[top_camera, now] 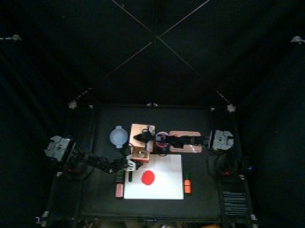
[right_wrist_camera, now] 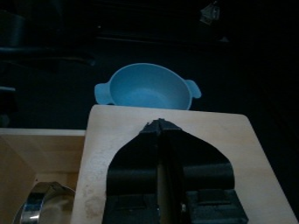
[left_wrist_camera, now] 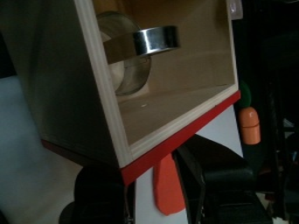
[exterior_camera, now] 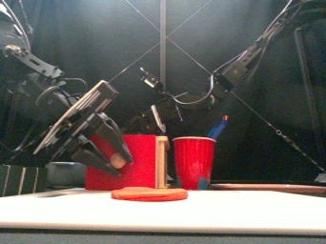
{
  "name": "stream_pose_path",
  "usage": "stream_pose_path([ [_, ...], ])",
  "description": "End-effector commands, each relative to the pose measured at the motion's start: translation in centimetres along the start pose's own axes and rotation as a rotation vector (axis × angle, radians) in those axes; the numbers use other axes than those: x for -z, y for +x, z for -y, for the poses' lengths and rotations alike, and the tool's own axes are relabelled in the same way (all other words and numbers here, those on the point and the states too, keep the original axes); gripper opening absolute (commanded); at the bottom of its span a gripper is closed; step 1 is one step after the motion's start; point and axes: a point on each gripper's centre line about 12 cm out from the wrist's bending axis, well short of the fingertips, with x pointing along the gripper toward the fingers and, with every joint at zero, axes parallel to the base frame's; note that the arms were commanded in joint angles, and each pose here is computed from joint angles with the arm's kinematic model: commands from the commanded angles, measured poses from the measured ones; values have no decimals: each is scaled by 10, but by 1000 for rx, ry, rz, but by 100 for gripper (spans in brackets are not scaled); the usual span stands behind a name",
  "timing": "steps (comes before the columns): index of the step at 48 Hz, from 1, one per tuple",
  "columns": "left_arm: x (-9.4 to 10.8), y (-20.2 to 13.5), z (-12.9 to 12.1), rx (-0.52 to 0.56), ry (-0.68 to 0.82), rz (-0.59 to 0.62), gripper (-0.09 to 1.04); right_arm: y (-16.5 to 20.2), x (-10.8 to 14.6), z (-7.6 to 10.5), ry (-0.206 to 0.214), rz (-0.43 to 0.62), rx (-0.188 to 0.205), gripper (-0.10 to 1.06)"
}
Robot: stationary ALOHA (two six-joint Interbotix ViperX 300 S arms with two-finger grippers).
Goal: Get the cutter from the drawer then cut the dough then place the extra dough in the bowl
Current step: Place the cutter on the board
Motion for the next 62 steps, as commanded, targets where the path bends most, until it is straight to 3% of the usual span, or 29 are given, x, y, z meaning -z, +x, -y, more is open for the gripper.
stream_pose_path([
  [1,6,-2,13,40,22,-11,63,-3,-7,7,-7,6,14,-7],
  [15,4,-3,17,60,30,-2,86,-3,-7,6,-7,6,13,-7],
  [26,7,-14,20,83,40,-24,87,-3,-7,5,-9,5,10,-7],
  [40,3,-66,24,205,66,-77,86,-3,-9,5,-9,10,9,-7],
  [49,-14,-92,27,327,124,-30,86,-6,-22,1,-1,34,4,-7],
  [62,-39,-118,39,647,438,198,86,-18,-55,-11,-10,101,-13,-7],
])
